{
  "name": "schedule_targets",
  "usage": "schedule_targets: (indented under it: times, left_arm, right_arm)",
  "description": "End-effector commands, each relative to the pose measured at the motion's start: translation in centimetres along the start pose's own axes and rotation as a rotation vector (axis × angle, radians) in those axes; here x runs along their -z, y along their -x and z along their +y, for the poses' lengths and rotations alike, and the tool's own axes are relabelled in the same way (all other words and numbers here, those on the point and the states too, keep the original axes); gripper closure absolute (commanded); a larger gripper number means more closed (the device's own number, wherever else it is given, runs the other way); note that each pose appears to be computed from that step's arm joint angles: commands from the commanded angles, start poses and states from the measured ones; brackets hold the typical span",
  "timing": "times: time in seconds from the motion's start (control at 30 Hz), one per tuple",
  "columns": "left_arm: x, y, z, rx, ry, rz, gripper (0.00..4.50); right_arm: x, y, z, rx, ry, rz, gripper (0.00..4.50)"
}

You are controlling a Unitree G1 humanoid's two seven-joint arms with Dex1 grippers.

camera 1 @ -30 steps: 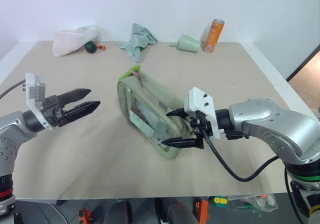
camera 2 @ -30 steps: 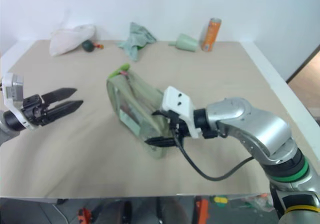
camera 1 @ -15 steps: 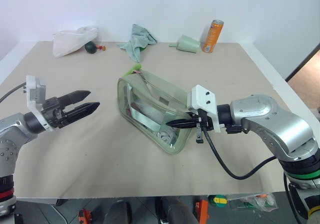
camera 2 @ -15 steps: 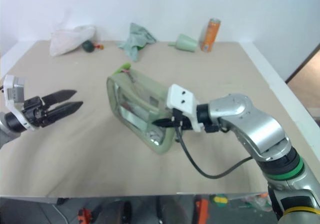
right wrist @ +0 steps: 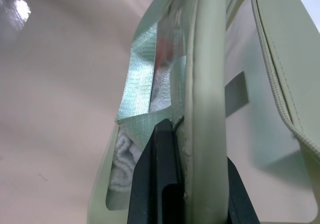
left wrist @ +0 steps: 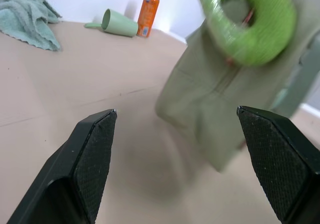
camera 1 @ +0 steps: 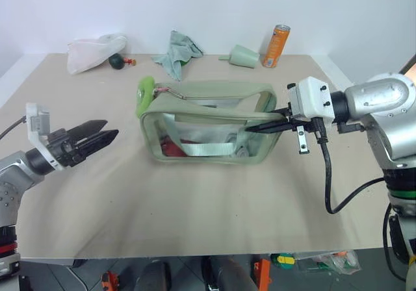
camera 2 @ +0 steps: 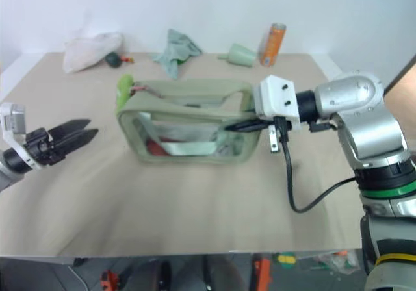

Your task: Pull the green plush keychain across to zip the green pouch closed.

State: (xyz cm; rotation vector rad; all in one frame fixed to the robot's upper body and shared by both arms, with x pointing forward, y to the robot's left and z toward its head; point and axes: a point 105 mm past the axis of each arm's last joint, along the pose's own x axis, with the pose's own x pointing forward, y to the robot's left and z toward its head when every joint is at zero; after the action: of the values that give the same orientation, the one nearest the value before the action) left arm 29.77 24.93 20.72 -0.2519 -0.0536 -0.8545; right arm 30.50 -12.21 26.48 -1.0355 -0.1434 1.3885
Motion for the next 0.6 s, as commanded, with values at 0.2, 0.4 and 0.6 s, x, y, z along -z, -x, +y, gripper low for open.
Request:
schedule_targets:
  times: [0.2,0.4,0.6]
  left_arm:
    - [-1.4,0.5,-2.3,0.066,-0.029,0.000,0.50]
    - [-3.4,-0.1,-4.7,0.185,-0.099,0.006,0.50]
    - [-7.7,-1.0,-5.8,0.246,-0.177,-0.108,0.50]
  right_arm:
    - [0.1,-3.2,3.0,-0.112,0.058,-0.064,4.46]
    - [0.4,-3.6,2.8,-0.071,0.009,-0.084,2.82]
    - [0.6,-3.5,3.4,-0.093,-0.064,-0.081,0.70]
